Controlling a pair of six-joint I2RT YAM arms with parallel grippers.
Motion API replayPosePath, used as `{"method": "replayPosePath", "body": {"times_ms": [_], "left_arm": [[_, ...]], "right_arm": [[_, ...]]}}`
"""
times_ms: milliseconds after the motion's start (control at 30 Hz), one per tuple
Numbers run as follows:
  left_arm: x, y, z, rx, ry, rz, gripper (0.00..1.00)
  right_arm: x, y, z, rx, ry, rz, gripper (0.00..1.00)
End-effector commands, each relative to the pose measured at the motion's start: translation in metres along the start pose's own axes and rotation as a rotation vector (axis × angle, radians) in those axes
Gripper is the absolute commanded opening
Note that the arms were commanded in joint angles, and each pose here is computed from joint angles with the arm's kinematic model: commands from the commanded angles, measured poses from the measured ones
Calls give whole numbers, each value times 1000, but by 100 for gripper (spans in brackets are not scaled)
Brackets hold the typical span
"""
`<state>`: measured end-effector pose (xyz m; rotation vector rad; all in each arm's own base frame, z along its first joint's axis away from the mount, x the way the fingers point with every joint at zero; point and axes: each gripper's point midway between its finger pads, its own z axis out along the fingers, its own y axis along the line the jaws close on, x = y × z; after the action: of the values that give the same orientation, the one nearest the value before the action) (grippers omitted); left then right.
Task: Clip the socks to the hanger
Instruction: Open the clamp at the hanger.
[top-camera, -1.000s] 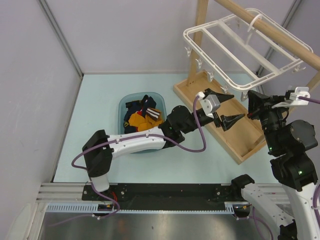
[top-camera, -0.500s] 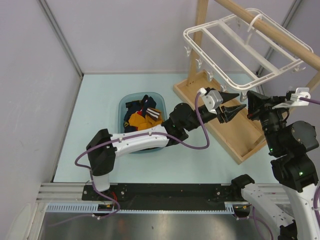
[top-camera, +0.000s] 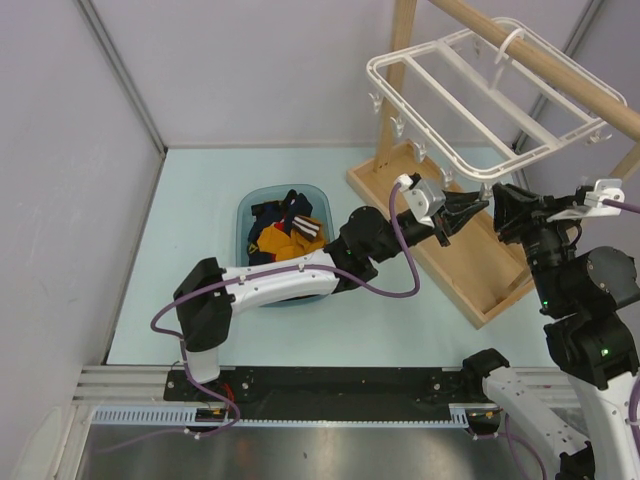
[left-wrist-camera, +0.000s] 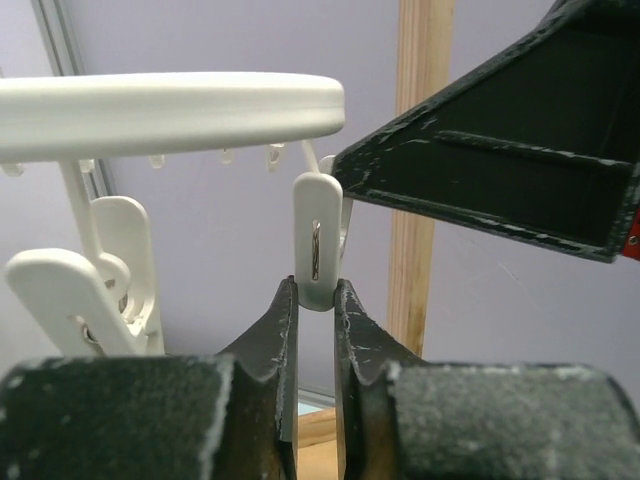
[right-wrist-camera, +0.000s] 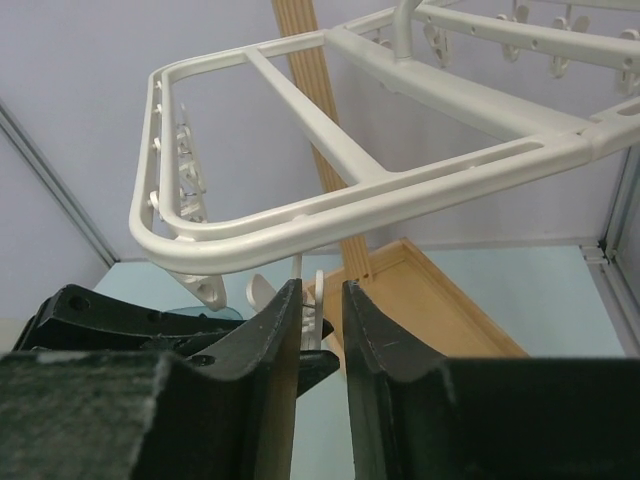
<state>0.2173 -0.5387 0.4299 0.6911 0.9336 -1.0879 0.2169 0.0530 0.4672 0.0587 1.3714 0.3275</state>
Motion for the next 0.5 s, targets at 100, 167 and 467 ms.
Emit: {"method": "replayPosePath", "body": {"times_ms": [100,167,467], "left_arm": [[-24,3,3,-22,-61,-37,1],[-21,4,2,-27,-53,-46,0],[-13,4,-4,-38,-17,-69,0]], "right_arm": [[-24,2,-17,-27,-60,-15,44],[-23,4,-19,-37,-57,-17,54],[-13,11,-7,-65,-21,-27,68]]}}
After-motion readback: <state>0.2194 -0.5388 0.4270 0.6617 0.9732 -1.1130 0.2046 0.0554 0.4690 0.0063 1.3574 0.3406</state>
